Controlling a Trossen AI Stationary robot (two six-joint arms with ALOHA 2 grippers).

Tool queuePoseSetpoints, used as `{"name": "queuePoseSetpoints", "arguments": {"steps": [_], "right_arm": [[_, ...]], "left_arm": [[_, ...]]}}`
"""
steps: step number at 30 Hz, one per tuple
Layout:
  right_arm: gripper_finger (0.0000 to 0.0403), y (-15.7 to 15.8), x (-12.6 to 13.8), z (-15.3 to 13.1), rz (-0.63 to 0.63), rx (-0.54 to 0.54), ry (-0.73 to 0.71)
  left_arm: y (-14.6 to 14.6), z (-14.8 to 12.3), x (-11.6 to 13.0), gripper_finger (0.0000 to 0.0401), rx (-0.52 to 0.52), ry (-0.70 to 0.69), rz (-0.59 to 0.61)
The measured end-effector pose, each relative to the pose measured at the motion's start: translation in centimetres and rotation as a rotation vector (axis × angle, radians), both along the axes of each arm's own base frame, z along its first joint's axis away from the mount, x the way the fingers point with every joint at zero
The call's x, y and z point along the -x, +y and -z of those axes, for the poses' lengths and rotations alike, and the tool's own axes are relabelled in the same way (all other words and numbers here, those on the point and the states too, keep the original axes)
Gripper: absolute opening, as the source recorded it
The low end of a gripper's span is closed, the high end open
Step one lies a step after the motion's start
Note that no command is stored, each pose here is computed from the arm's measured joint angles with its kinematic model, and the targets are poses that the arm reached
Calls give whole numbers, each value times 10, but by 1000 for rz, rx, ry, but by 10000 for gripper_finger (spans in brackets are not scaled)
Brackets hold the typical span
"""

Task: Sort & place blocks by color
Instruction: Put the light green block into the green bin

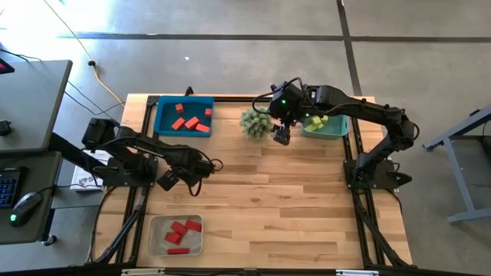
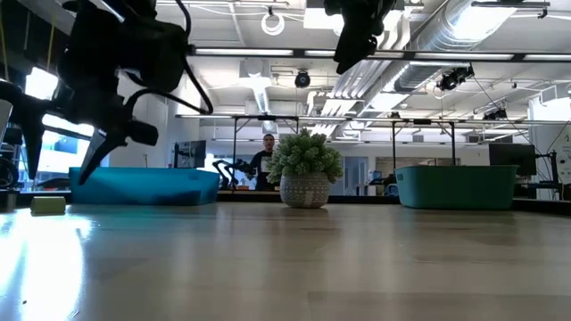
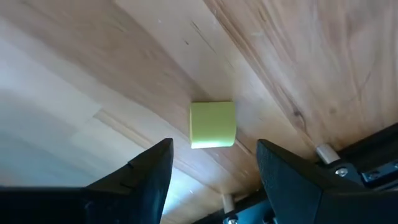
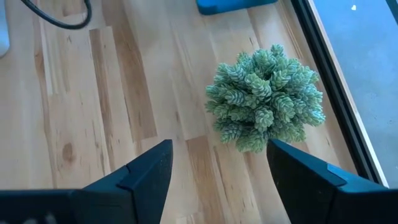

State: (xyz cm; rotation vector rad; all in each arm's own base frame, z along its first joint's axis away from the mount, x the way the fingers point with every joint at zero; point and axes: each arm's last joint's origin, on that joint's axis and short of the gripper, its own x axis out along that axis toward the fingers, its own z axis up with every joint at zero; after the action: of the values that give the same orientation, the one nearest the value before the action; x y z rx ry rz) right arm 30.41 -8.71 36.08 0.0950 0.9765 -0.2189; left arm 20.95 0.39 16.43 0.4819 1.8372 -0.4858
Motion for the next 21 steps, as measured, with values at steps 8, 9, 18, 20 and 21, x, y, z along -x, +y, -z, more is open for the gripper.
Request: {"name": "queuePoseSetpoints", "arguments": {"steps": [8, 9, 18, 20, 21], "right_arm": [[248, 1, 0, 0, -15, -22, -6], [248, 1, 0, 0, -15, -23, -6], [248, 1, 0, 0, -13, -26, -5], [248, 1, 0, 0, -7, -30, -5], [248, 1, 0, 0, -7, -30, -4]], "left_arm": [[0, 14, -4, 220, 9, 67, 35], [0, 15, -4, 220, 7, 72, 34], [0, 29, -8, 220, -3, 130, 30], [1, 33, -10, 220, -32, 137, 33], [2, 35, -10, 220, -45, 140, 32]]}}
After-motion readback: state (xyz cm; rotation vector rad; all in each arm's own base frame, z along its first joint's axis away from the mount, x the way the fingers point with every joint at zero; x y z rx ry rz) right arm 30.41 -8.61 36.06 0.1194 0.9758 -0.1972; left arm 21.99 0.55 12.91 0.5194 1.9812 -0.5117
